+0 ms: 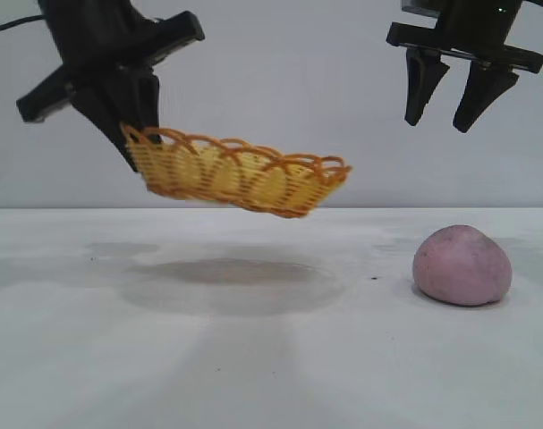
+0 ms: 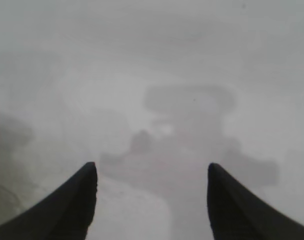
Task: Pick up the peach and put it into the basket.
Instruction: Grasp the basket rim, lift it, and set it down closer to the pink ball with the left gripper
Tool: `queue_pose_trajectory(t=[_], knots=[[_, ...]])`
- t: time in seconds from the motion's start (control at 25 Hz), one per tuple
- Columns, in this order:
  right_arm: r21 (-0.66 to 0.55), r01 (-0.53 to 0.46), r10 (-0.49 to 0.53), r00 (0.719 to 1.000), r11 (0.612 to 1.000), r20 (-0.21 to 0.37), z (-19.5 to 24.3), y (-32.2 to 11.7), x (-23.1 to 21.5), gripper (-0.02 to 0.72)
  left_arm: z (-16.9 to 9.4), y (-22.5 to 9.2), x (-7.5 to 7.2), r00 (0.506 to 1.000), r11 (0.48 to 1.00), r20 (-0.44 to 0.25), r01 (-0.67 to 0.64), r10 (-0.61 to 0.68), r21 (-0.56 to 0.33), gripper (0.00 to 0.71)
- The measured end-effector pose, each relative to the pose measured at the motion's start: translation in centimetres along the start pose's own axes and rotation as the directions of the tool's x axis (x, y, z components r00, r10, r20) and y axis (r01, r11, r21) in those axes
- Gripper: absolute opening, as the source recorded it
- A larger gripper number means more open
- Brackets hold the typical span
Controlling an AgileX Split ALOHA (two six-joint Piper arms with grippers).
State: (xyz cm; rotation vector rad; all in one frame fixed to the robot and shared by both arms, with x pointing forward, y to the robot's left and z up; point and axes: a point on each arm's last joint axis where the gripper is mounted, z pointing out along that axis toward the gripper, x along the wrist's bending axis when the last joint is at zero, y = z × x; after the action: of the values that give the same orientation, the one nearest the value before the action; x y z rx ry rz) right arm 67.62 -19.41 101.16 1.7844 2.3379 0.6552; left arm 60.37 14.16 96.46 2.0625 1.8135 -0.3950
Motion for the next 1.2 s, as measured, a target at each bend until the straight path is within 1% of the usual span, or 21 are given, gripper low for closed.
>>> queue_pose_trajectory(t=[0.16,0.24,0.36,0.48,0.6,0.8,0.84,0.92,1.2], knots=[[0.000,0.000,0.000,1.000,1.000,0.000,0.0,0.0,0.0,0.407,2.5,-1.9,-1.5,0.999,0.997,0.025,0.026,-0.025,-0.073,0.000],[0.002,0.000,0.000,1.000,1.000,0.000,0.1,0.0,0.0,0.407,3.6,-2.4,-1.7,0.998,0.993,0.035,0.053,-0.050,-0.105,0.000],[0.002,0.001,-0.001,1.000,1.000,0.001,0.1,0.0,0.0,0.407,4.1,-2.4,-1.4,0.996,0.983,0.039,0.090,-0.084,-0.162,0.000],[0.002,0.001,-0.001,1.000,1.000,0.001,0.1,0.0,0.0,0.407,4.2,-2.2,-1.2,0.995,0.978,0.035,0.097,-0.092,-0.186,0.000],[0.002,0.001,-0.001,1.000,1.000,0.001,0.1,0.0,0.0,0.407,4.7,-2.1,-0.6,0.995,0.980,0.020,0.098,-0.096,-0.175,0.000],[0.002,0.001,-0.001,1.000,1.000,0.001,0.1,0.0,0.0,0.407,5.3,-2.2,-0.1,0.997,0.984,-0.009,0.080,-0.082,-0.156,0.000],[0.003,0.000,0.000,1.000,1.000,0.001,0.1,0.0,0.0,0.407,5.3,-2.2,-0.1,0.997,0.985,-0.012,0.076,-0.079,-0.156,0.071],[0.003,0.000,0.000,1.000,1.000,0.001,0.1,0.0,0.0,0.407,5.3,-2.2,0.0,0.997,0.986,-0.020,0.066,-0.070,-0.155,0.071],[0.003,0.000,0.000,1.000,1.000,0.001,0.1,0.0,0.0,0.407,5.3,-2.3,0.0,0.998,0.988,-0.021,0.062,-0.066,-0.144,0.437]])
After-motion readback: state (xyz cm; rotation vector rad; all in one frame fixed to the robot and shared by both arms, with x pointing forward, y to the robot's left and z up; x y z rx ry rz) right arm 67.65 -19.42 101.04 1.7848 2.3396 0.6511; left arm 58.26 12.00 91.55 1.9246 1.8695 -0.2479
